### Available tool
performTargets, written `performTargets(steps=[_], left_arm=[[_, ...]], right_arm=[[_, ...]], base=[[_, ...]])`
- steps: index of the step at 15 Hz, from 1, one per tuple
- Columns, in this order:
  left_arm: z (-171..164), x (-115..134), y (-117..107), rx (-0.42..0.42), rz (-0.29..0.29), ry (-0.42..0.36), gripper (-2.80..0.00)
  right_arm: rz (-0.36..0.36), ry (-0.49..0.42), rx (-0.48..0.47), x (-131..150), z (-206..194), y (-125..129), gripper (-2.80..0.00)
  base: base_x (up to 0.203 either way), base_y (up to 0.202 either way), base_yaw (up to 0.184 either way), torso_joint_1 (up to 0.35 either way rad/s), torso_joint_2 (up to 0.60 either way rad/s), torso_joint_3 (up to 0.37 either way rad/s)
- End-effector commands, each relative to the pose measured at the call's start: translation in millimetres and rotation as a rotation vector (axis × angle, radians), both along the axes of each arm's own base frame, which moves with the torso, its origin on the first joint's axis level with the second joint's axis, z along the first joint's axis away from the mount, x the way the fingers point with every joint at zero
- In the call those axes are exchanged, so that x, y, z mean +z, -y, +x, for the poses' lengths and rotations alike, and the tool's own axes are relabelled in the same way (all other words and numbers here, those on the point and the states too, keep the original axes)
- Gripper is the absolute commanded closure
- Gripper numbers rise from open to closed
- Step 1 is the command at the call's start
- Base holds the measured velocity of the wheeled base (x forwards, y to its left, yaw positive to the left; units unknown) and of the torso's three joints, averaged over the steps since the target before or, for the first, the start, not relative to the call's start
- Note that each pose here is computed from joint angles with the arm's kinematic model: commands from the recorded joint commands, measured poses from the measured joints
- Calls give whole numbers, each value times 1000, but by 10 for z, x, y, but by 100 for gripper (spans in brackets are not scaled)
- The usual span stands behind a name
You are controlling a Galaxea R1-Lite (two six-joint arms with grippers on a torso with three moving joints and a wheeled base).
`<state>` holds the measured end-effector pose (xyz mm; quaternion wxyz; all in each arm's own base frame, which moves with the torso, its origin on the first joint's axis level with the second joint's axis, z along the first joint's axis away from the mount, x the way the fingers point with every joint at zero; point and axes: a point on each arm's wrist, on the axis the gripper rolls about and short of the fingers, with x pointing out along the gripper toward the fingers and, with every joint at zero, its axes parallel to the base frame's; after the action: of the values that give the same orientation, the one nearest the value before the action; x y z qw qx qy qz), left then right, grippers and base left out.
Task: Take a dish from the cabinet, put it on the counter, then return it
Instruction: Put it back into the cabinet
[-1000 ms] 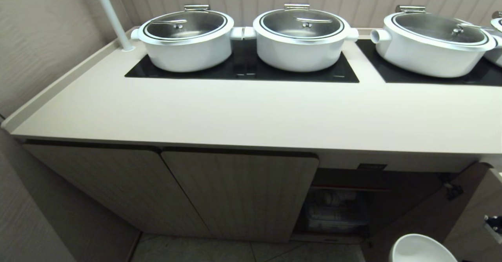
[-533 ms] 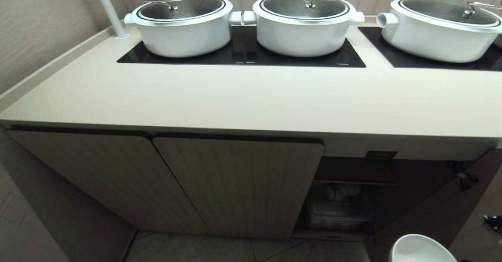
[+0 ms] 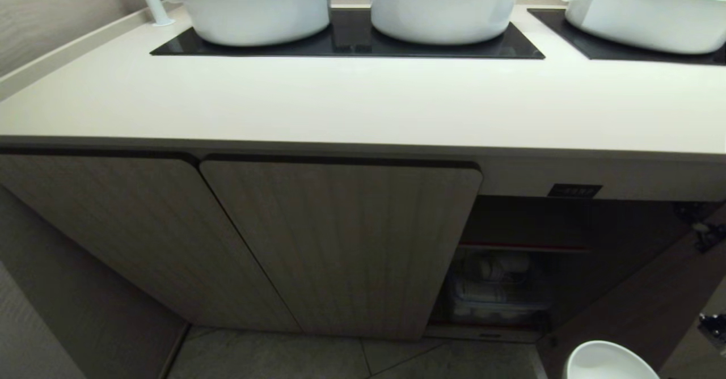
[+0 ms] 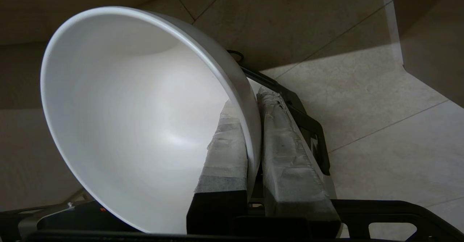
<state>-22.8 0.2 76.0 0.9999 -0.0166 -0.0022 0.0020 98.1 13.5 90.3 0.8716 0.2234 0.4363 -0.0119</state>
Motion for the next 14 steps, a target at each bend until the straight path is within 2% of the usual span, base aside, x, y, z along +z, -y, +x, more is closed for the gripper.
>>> performTargets(steps=[1,14], left_arm=[[0,-1,0,-1,-1,0,0],[0,1,0,0,-1,1,0]], right_arm=[[2,-5,-1,-13,-11,1,0],[2,-4,-1,-25,-16,1,0]], base=[[0,0,0,-198,492,302],[0,0,0,-163,475,309]])
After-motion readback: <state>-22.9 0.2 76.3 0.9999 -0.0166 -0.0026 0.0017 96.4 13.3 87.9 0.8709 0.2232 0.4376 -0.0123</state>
